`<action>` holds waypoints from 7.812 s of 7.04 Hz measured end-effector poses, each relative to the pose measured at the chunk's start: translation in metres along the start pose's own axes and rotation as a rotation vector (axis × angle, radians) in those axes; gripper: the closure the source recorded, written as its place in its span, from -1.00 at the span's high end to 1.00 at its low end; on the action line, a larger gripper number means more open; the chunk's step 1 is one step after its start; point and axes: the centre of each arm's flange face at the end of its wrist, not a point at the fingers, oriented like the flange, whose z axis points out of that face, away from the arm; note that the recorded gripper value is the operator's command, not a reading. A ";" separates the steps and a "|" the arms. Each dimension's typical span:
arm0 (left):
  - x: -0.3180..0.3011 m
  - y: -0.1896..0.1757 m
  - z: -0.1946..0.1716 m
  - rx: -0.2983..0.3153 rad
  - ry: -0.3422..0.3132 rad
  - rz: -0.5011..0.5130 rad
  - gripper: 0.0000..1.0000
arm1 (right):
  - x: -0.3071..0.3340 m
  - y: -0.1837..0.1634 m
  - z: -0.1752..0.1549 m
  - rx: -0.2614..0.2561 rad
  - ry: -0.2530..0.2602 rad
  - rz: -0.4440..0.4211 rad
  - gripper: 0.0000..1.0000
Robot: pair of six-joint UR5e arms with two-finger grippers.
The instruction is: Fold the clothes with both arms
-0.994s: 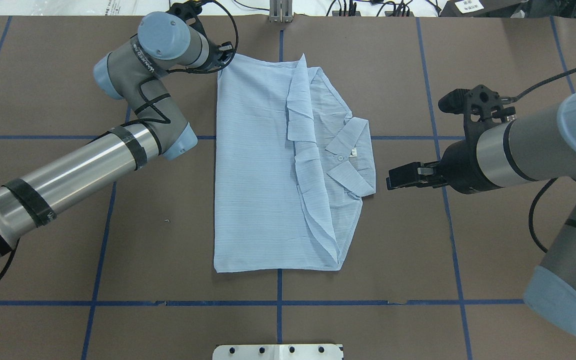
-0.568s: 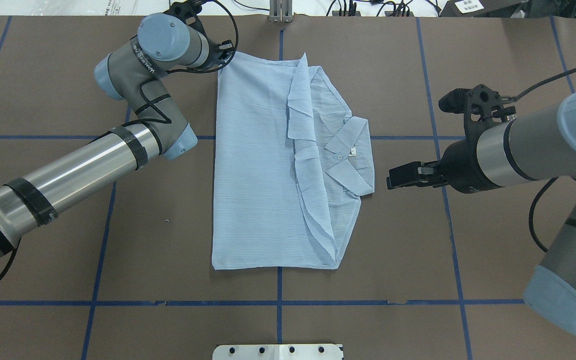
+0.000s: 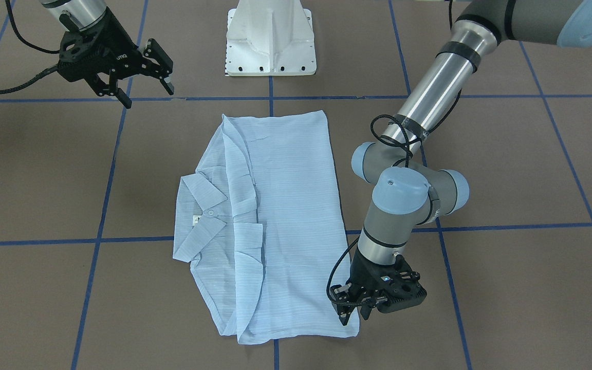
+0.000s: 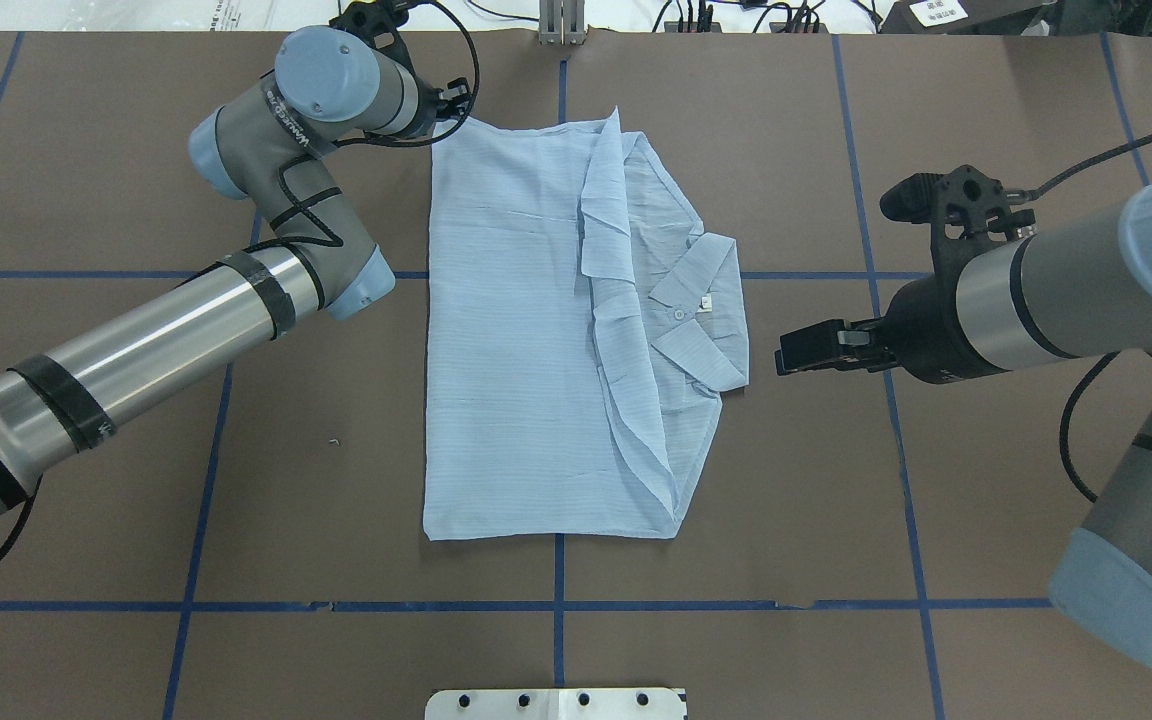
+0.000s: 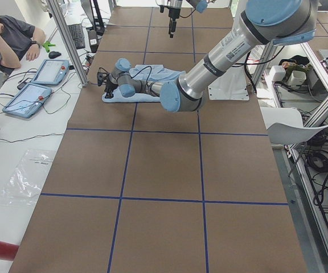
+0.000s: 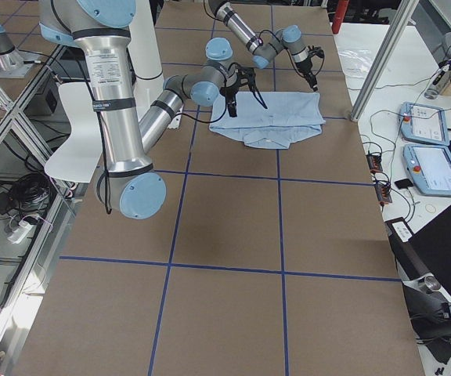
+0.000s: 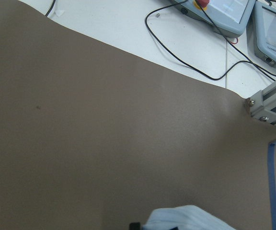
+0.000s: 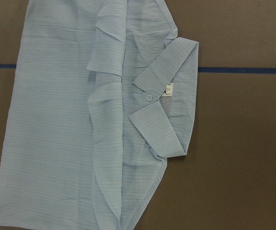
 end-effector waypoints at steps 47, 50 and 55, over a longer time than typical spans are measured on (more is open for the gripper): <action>-0.196 -0.005 -0.188 -0.221 0.047 0.257 1.00 | -0.061 -0.089 0.164 0.161 0.370 -0.395 1.00; -0.197 -0.004 -0.189 -0.221 0.047 0.253 1.00 | -0.067 -0.117 0.195 0.179 0.330 -0.382 1.00; -0.174 0.041 -0.204 -0.265 0.083 0.165 1.00 | -0.055 -0.091 0.175 0.071 0.187 -0.250 1.00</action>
